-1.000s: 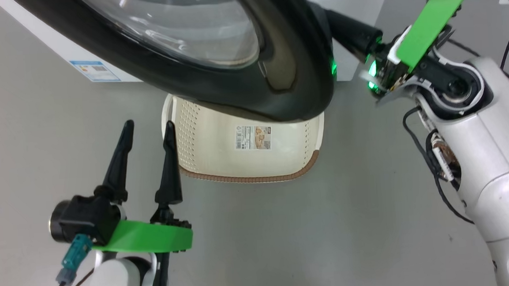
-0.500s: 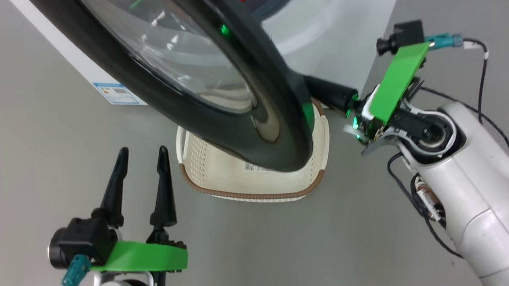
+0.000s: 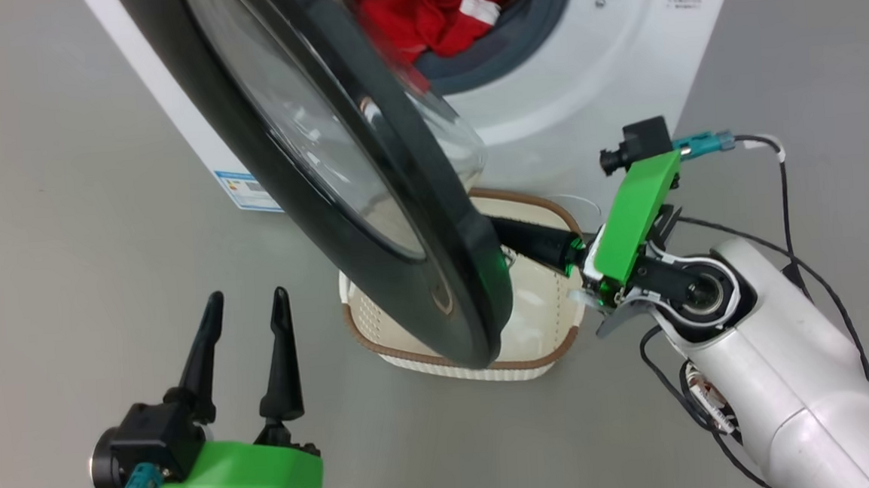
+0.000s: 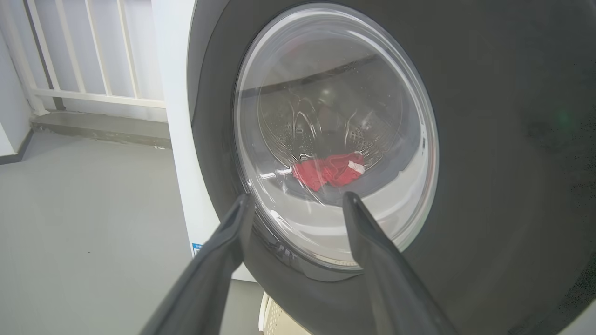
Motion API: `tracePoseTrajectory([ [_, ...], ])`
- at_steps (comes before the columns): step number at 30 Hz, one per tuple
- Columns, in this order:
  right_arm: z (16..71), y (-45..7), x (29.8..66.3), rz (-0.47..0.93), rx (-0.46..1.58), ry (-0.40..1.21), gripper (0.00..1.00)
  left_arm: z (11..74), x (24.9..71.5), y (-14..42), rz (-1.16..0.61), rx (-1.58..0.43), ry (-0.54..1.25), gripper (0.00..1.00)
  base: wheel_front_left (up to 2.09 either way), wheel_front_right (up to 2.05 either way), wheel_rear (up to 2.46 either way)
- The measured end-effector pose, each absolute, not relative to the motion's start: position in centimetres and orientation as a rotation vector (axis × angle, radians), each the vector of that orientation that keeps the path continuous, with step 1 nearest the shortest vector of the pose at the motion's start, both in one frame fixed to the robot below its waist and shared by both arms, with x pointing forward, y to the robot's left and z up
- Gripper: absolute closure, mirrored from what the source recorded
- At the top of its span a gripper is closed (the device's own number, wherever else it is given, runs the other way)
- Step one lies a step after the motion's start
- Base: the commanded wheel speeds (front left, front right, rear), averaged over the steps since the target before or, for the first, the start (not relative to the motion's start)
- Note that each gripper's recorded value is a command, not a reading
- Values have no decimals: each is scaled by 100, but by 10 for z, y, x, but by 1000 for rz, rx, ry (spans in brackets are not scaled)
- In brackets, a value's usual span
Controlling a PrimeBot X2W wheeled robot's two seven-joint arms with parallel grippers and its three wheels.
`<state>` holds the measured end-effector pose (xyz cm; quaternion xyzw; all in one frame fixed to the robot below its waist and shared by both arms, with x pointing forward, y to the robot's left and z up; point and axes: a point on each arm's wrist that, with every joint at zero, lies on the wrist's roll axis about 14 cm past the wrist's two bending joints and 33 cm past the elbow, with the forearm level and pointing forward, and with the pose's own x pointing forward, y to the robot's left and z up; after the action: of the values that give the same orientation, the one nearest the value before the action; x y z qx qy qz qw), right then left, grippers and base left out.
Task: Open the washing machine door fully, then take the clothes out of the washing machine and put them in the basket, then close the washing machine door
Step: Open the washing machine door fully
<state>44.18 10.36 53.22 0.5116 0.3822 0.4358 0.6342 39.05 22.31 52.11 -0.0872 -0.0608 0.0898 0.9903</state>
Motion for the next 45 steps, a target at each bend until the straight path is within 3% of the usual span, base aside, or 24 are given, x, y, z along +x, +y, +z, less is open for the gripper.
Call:
tracePoseTrajectory([
  [20, 536, 158, 373, 1152, 1028, 1010, 100, 532, 330, 260, 314, -176, -162, 0, 0, 0, 0],
  [45, 533, 205, 318, 1275, 963, 1143, 100, 535, 277, 294, 462, -160, -182, 0, 0, 0, 0],
])
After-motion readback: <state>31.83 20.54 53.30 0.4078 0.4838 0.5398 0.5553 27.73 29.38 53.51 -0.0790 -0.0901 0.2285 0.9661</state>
